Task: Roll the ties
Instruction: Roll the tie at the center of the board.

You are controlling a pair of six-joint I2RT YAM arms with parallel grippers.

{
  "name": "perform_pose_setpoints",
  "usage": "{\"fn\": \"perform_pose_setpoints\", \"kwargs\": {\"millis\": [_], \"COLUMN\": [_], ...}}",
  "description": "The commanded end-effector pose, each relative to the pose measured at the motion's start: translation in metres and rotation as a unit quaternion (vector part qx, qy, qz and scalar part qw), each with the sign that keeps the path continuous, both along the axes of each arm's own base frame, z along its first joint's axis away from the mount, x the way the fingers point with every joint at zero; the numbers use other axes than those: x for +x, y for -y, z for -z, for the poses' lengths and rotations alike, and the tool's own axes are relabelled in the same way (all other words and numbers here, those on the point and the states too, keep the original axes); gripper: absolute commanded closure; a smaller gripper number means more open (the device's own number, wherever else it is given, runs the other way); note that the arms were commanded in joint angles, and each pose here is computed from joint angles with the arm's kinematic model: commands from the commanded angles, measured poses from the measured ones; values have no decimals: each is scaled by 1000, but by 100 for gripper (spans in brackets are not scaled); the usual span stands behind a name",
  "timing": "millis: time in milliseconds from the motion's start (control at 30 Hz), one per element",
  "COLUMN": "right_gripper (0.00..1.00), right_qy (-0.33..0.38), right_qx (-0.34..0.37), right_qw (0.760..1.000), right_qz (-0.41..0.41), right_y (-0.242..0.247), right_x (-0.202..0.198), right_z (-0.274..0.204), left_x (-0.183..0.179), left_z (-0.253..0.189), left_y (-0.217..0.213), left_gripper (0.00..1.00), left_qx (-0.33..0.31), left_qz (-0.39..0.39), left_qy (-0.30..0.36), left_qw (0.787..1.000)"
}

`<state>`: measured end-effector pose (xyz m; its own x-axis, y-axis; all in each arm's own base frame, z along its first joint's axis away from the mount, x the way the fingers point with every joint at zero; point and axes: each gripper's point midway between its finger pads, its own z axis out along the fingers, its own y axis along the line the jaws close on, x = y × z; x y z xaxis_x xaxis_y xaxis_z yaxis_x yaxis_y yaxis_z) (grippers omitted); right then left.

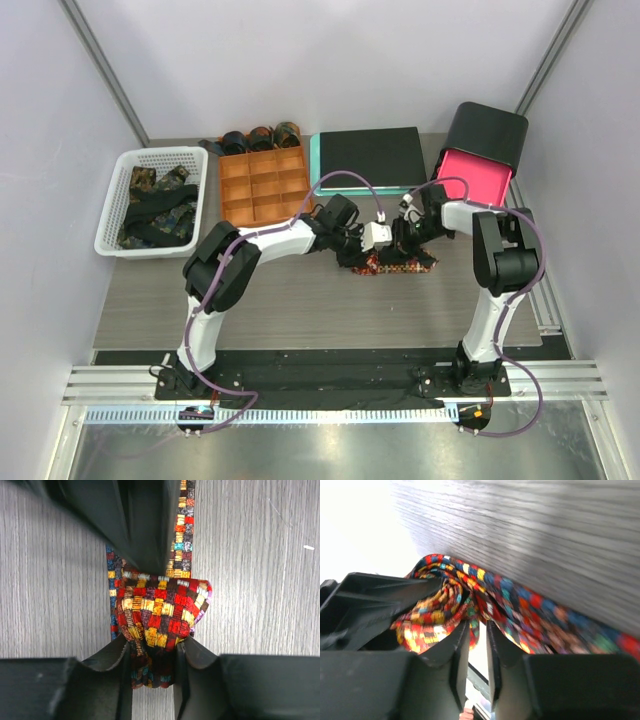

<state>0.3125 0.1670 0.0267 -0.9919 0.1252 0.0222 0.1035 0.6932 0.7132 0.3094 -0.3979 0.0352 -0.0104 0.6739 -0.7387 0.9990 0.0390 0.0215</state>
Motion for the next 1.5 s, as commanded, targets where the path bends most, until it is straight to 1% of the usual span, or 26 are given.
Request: {"fn": "perform_pose_setpoints", "kwargs": {"millis": [0, 133, 267, 300, 367, 433, 467, 500, 633, 700, 833, 867, 900, 933, 967, 1067, 1133, 1467], "right_gripper": [73, 73, 74, 74, 75, 75, 74, 74, 75, 74, 74, 73, 73, 70, 67, 58, 54, 54], "right_qy": [46, 9, -23, -37, -56, -63, -66, -69, -70, -67, -39, -31, -17, -2, -2, 30, 38, 33], "right_qx": [-11, -34, -70, -87, -98, -115, -119, -123, -123, -121, -85, -52, -37, -22, 6, 44, 48, 84], "right_qw": [999, 999, 997, 996, 994, 991, 991, 990, 990, 990, 995, 998, 999, 1000, 1000, 998, 998, 996], "right_qz": [22, 24, 9, 8, 2, 1, 0, 0, -5, -8, -18, -19, -14, -7, 2, 17, 7, 9], "right_y": [25, 30, 40, 45, 49, 54, 55, 56, 55, 53, 38, 28, 23, 18, 10, -5, -17, -47], "right_x": [19, 3, -21, -27, -36, -41, -43, -46, -45, -44, -37, -34, -28, -22, -18, -1, 2, 10], "right_z": [-25, 1, 26, 32, 40, 45, 47, 47, 47, 45, 27, 15, 9, -1, -12, -34, -41, -41], "left_x": [-6, -3, 6, 10, 12, 13, 16, 10, 9, 6, 7, 7, 6, 5, 6, 6, 5, 2], "left_z": [6, 5, -3, -5, -11, -13, -23, -18, -9, 3, 22, 25, 29, 30, 30, 30, 31, 32], "left_y": [-15, -15, -17, -20, -29, -39, -41, -46, -52, -53, -58, -60, -61, -61, -61, -62, -62, -61], "left_gripper": [81, 84, 86, 86, 87, 87, 87, 86, 84, 83, 82, 81, 81, 79, 79, 76, 75, 70], "left_qx": [18, 20, 24, 31, 45, 57, 47, 53, 63, 76, 109, 116, 123, 126, 127, 129, 130, 129], "left_qz": [-18, -25, -50, -62, -80, -96, -101, -100, -113, -106, -97, -96, -94, -92, -91, -88, -86, -77], "left_qy": [-16, -14, -13, -8, -3, 7, 18, 16, 21, 10, 11, 11, 6, 6, 8, 8, 8, 3], "left_qw": [1000, 999, 998, 998, 996, 994, 994, 993, 991, 991, 989, 989, 988, 988, 988, 988, 988, 989]}}
